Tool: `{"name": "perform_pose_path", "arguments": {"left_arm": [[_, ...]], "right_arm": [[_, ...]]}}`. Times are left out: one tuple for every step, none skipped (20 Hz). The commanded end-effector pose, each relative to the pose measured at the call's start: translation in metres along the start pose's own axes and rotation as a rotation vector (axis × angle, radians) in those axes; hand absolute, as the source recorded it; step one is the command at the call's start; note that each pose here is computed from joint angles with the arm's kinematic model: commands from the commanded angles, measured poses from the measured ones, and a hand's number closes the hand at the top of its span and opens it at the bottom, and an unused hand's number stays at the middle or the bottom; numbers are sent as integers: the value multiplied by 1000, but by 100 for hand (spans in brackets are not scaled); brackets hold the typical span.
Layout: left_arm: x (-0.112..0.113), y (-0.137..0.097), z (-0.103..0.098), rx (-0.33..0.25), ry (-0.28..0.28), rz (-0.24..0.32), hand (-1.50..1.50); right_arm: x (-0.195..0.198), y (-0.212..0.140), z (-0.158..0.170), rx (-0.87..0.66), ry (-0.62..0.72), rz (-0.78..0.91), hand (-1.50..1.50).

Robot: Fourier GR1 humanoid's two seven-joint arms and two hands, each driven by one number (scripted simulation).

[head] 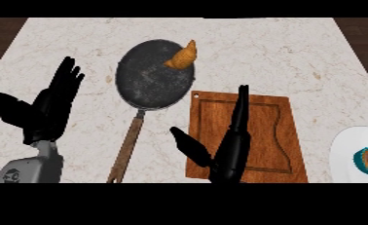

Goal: Pick the croissant from the cutting board and place it in the pan

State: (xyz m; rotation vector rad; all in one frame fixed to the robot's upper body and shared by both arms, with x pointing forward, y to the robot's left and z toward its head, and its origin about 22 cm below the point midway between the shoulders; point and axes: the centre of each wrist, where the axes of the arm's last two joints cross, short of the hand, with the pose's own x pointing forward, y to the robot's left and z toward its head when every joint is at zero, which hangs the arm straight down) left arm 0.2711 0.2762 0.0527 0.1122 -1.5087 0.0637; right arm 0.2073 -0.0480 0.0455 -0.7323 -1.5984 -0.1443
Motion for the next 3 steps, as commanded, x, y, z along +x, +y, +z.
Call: {"name": "perform_pose_path", "arguments": {"left_arm": [[8,-6,3,-16,-20,9,0],[-10,-19,-9,-25,-5,-16,0],[-2,19,-12,-6,-2,-9,0]], "right_arm": [[4,-20,28,-35,45,-12,-150],[1,-32,38,-26,50,-1,-150],[-4,-31,41,-28,61,-12,-150]]}}
